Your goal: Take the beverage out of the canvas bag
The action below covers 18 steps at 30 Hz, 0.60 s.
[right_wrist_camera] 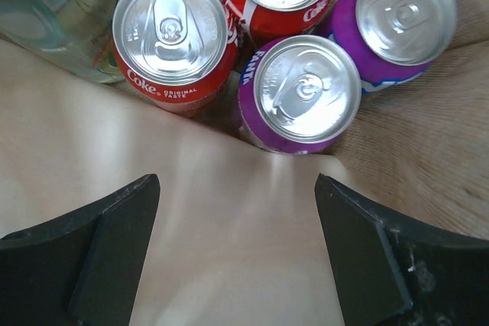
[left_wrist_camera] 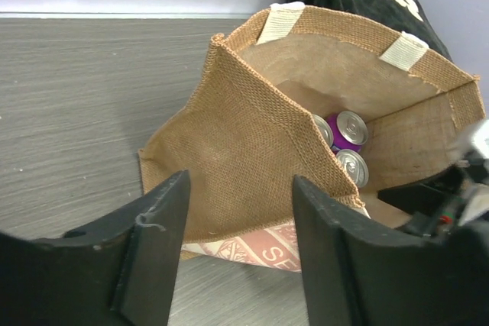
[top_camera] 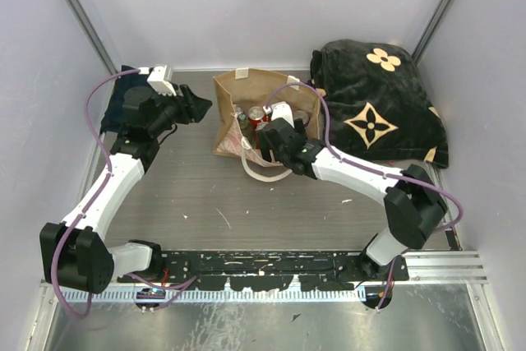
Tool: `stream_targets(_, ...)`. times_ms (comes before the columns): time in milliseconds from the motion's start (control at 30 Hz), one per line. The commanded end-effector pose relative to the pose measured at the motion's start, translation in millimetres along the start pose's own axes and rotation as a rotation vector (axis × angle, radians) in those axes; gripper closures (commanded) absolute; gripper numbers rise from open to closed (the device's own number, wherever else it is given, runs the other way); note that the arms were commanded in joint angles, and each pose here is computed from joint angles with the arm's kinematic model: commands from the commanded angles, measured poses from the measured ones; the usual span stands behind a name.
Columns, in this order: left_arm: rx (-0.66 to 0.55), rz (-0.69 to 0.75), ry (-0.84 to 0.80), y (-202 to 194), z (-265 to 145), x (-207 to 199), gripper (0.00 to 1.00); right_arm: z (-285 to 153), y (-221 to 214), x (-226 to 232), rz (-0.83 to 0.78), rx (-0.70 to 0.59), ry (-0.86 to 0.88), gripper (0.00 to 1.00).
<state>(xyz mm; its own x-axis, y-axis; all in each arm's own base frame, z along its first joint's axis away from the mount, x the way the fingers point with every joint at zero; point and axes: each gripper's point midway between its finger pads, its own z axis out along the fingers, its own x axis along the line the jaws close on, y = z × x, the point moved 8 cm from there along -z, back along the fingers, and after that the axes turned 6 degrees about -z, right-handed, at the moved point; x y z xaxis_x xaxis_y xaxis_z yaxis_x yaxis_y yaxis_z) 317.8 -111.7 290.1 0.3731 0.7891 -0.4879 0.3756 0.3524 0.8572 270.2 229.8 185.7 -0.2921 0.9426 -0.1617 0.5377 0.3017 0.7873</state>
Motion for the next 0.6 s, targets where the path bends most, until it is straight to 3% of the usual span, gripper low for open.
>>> stream_targets(0, -0.015, 0.031, -0.103, 12.2, -1.3, -16.8, 0.30, 17.7, -11.1, 15.1, -0.044, 0.064, 0.032, 0.11)
stream_targets(100, 0.017, 0.055, -0.107, 9.9, -1.5, -21.8, 0.20, 27.7, -14.7, 23.8, -0.060, 0.089, 0.043, 0.11)
stream_targets(567, 0.061, 0.099, -0.224, 0.4, -1.6, -49.5, 0.17, 44.1, 1.8, 62.1, -0.154, 0.073, 0.074, 0.11)
